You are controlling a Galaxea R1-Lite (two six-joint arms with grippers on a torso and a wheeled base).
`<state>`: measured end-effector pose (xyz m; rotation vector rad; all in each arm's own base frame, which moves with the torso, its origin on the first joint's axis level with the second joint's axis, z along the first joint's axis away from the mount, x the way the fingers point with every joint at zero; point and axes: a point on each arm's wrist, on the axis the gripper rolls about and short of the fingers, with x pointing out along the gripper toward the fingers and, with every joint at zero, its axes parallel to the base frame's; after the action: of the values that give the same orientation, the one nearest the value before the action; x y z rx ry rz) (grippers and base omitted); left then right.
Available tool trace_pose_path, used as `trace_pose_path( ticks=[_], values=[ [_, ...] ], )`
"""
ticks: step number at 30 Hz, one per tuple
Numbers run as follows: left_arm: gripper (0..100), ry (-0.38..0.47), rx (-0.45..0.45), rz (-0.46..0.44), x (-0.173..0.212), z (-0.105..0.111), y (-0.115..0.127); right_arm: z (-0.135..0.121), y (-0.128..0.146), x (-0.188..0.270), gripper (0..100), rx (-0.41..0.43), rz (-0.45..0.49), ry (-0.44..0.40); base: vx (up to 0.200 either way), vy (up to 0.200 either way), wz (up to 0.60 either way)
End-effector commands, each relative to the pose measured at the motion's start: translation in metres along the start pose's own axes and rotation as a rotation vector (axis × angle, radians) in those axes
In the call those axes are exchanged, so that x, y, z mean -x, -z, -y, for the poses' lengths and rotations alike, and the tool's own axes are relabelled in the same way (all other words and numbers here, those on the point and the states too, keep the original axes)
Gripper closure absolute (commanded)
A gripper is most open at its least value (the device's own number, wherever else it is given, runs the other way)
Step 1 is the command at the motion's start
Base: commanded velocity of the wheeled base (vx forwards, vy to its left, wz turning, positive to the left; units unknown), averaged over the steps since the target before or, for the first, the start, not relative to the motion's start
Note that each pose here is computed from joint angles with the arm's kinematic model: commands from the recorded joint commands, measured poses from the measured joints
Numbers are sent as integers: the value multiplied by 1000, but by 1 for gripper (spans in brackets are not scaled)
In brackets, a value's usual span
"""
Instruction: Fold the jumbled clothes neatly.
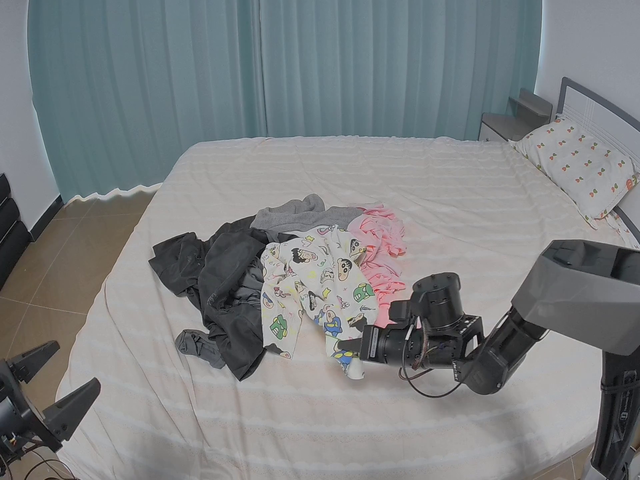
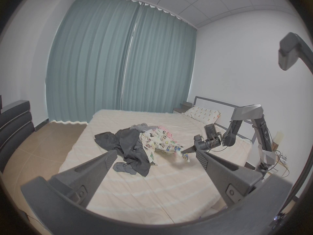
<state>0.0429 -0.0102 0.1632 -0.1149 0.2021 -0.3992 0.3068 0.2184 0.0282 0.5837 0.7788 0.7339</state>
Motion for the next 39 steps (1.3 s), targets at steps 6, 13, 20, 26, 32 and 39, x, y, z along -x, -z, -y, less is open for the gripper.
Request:
trace_pose_path(
  ticks=[6,13,20,26,32,39],
  values=[
    [0,167,30,-357,-67,1,10,-61,-31,68,100,75,166,-201,0,0,0],
    [0,192,7,-442,-112,8,9,-101,-36,95,100,131,211,-306,0,0,0],
    [0,245,17,-489,-146,23,25,-132,-29,108,100,163,188,-384,0,0,0],
    [0,248,0,-469,-165,32,33,-156,-31,120,100,194,207,-454,0,0,0],
    [0,241,-31,-525,-173,42,49,-171,-30,128,100,202,196,-481,0,0,0],
    [0,152,-75,-533,-195,49,69,-186,-30,144,100,224,219,-535,0,0,0]
  ],
)
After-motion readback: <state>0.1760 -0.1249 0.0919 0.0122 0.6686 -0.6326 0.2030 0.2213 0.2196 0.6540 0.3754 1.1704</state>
